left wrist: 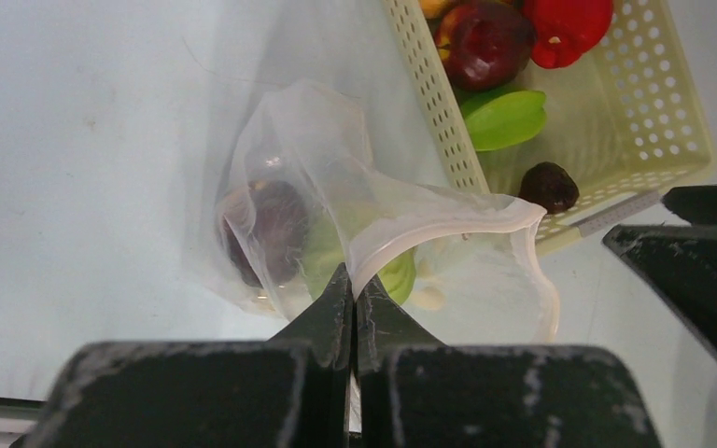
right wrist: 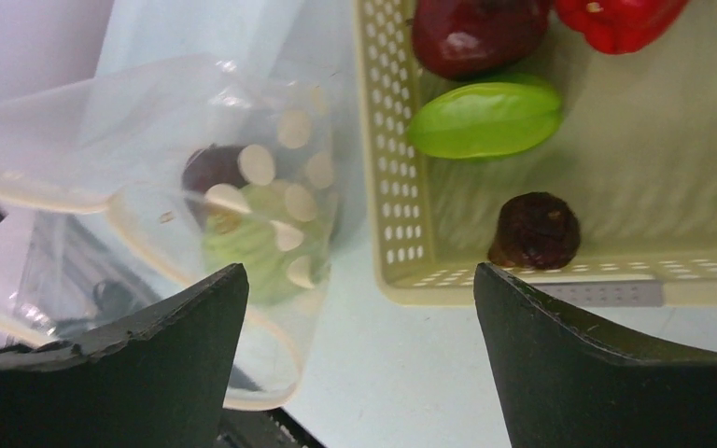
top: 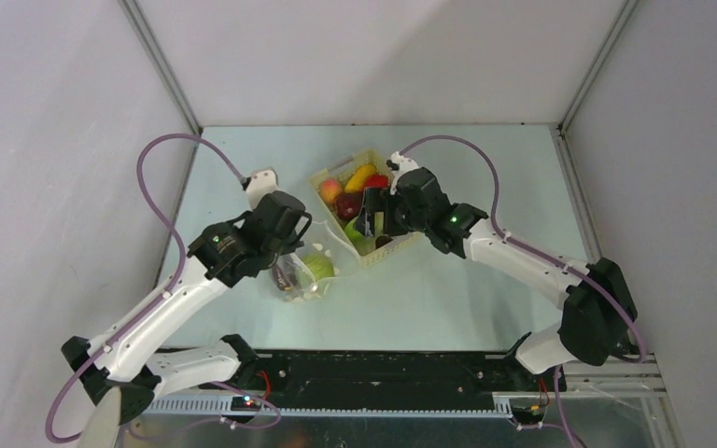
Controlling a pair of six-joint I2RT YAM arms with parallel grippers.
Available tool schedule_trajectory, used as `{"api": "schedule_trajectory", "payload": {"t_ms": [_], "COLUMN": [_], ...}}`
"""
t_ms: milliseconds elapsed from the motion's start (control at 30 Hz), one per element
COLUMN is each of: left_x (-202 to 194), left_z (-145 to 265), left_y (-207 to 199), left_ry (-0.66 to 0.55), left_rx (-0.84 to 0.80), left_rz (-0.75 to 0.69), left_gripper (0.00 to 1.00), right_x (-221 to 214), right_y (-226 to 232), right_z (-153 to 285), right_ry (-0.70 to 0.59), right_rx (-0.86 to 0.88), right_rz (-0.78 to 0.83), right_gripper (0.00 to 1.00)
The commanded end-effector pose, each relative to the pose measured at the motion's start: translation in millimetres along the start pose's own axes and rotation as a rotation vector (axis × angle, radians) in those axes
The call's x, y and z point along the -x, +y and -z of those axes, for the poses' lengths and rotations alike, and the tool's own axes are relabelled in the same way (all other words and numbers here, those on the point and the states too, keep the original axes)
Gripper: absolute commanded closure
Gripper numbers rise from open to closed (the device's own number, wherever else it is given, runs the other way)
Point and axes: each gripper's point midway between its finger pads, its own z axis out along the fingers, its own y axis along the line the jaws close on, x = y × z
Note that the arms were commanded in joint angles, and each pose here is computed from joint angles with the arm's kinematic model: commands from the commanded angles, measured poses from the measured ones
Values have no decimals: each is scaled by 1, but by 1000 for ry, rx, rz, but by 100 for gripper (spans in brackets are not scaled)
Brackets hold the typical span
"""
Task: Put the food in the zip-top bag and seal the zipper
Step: Pick up the fake fruit from the bin.
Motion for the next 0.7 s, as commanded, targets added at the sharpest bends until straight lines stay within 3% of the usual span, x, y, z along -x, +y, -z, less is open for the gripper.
{"api": "schedule_trajectory", "payload": {"t_ms": [0,167,367,667], "left_x": [26,33,41,34], "left_z": [11,14,16,8], "left_y": [17,34,38,37], "left_ry": [-98,-127,-153,-133], "left_rx": [56,122,128,129], "left_rz": [43,63,68,61], "left_gripper": [100,100,100,100], "right_x": [30,31,36,7], "right_y": [-15,-38,-53,-72], "right_z": [-11,-36,-69,-102], "right_ry": [-101,-85,-22,120], "right_rx": [-63,-120,-201,-243], "right_rz": [-49,-64,26,80], "right_gripper": [6,8,11,15]}}
